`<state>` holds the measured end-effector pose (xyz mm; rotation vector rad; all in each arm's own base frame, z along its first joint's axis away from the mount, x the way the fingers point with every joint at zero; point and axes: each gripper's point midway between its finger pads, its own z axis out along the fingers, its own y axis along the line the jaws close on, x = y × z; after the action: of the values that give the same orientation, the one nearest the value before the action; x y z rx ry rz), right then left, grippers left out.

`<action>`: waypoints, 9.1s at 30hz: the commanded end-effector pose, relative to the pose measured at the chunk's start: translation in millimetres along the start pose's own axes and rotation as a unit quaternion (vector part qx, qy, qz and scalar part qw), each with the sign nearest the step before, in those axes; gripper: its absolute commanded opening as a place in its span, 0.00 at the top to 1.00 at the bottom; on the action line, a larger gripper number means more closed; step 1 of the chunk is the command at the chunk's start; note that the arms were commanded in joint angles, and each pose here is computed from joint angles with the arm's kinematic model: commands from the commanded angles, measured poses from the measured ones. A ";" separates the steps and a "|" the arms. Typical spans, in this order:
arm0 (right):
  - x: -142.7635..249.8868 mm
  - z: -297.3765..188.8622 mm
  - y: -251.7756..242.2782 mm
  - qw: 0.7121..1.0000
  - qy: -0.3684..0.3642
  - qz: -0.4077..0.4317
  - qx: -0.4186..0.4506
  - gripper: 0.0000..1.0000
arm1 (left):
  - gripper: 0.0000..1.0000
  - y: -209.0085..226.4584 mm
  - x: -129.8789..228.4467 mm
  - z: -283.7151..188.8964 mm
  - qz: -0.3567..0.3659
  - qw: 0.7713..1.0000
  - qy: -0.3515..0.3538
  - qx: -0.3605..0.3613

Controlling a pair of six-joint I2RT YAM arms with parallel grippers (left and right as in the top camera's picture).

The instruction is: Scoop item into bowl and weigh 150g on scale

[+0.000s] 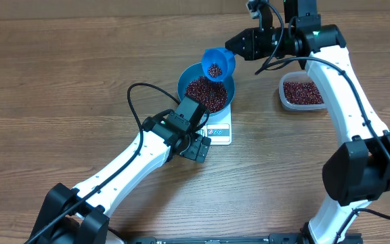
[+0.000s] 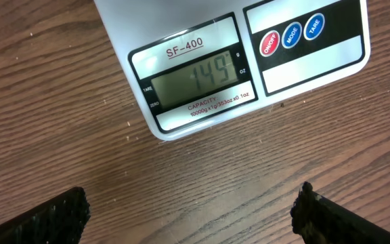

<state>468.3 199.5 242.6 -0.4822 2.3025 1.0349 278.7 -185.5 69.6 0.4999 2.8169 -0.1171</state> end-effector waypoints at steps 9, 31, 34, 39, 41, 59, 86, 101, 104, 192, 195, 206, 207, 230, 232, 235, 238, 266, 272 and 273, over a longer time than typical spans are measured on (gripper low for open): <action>-10.6 -16.4 18.5 0.997 -0.012 -0.078 0.008 0.96 | 0.00 0.1 0.1 -1.1 0.013 1.000 -0.004 -0.005; 5.8 -1.0 33.9 0.953 0.046 -0.253 0.161 0.96 | 0.00 0.1 0.1 -1.1 0.013 1.000 -0.004 -0.005; 5.2 4.9 38.6 0.945 0.048 -0.267 0.181 0.96 | 0.00 -0.1 0.1 -1.2 0.013 1.000 -0.004 -0.004; 4.0 6.9 40.8 0.948 0.042 -0.254 0.187 0.96 | 0.01 0.0 0.3 -1.1 0.013 1.000 -0.004 -0.005; 2.9 5.2 38.3 0.952 0.038 -0.237 0.190 0.96 | 0.00 0.0 0.3 -1.1 0.013 1.000 -0.004 -0.005; 4.9 9.7 47.6 0.954 0.039 -0.249 0.165 0.96 | 0.00 0.0 0.2 -1.1 0.013 1.000 -0.004 -0.005; 7.3 9.5 44.7 0.949 0.047 -0.256 0.176 0.96 | 0.01 0.1 0.1 -1.2 0.013 1.000 -0.004 -0.005; 6.7 9.8 45.3 0.950 0.045 -0.255 0.176 0.96 | 0.00 -0.1 0.1 -1.2 0.013 1.000 -0.004 -0.004; 6.6 9.9 45.3 0.950 0.045 -0.255 0.176 0.96 | 0.00 0.0 0.2 -1.2 0.013 1.000 -0.004 -0.005; 109.5 -130.4 -222.6 0.904 0.054 0.252 0.342 0.94 | 0.00 -0.1 0.1 -1.2 0.013 1.000 -0.004 -0.004; 107.0 -130.4 -223.8 0.905 0.049 0.248 0.343 0.93 | 0.01 0.0 0.2 -1.1 0.013 1.000 -0.004 -0.005; 102.7 -132.9 -229.1 0.903 0.041 0.239 0.354 0.51 | 0.01 -0.1 0.1 -1.2 0.013 1.000 -0.004 -0.004; 104.1 -135.1 -231.6 0.899 0.043 0.238 0.364 0.49 | 0.01 0.1 0.1 -1.1 0.013 1.000 -0.004 -0.005; 147.2 -194.1 -270.9 0.786 0.093 0.273 0.547 0.00 | 0.00 0.0 0.3 -1.1 0.013 1.000 -0.004 -0.005; 147.6 -196.4 -272.4 0.785 0.091 0.275 0.548 0.00 | 0.00 -0.1 0.1 -1.2 0.013 1.000 -0.004 -0.004; 143.0 -201.2 -278.4 0.784 0.075 0.275 0.552 0.00 | 0.00 0.1 0.1 -1.1 0.013 1.000 -0.004 -0.005; 130.7 -204.5 -286.4 0.785 0.046 0.266 0.557 0.00 | 0.01 0.0 0.2 -1.1 0.013 1.000 -0.004 -0.005; 80.4 -127.9 -247.4 0.906 0.001 0.206 0.371 0.00 | 0.00 0.1 0.1 -1.2 0.013 1.000 -0.004 -0.005; 63.3 -126.8 -233.4 0.911 -0.008 0.181 0.371 0.00 | 0.00 0.0 0.2 -1.1 0.013 1.000 -0.004 -0.005; 61.3 -127.2 -231.8 0.911 -0.010 0.179 0.370 0.00 | 0.00 0.0 0.4 -1.0 0.013 1.000 -0.003 -0.005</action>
<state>492.6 -53.9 124.2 0.3146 2.6271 0.2407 278.7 -185.5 69.6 0.4999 2.8169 -0.1171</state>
